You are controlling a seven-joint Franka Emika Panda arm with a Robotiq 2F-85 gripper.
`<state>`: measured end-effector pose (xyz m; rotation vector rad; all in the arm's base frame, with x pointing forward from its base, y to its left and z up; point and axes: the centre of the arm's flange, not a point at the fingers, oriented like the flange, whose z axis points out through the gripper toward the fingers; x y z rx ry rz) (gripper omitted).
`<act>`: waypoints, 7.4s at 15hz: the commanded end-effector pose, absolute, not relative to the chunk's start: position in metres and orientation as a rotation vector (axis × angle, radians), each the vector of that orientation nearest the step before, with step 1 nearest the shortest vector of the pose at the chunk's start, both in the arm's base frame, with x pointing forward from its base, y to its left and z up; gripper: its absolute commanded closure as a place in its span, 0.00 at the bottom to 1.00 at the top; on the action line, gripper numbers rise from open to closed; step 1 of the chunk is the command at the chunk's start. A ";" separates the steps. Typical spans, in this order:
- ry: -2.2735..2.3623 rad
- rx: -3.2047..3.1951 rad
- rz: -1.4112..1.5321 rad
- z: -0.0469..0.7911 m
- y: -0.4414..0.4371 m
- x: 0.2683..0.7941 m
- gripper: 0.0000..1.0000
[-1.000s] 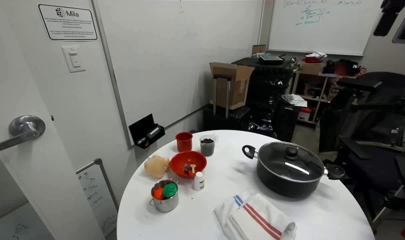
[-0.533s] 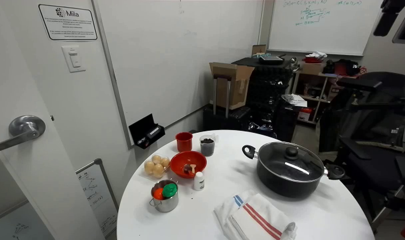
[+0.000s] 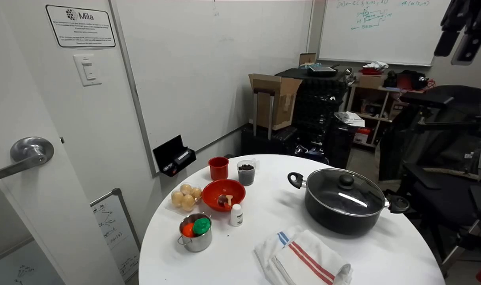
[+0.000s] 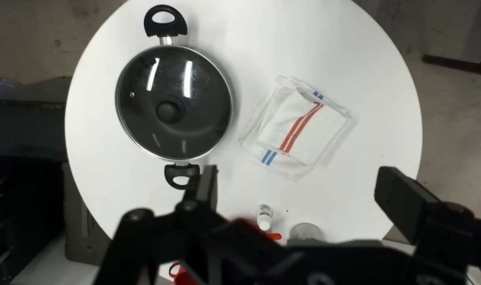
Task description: Move open the lid of the pot
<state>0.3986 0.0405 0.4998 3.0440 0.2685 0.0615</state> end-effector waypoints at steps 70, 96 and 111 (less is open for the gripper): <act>-0.712 3.095 -0.208 0.190 -0.131 0.544 0.75; 0.559 2.992 -0.392 0.150 0.128 0.638 0.75; 0.658 2.951 -0.496 0.020 0.139 0.671 0.75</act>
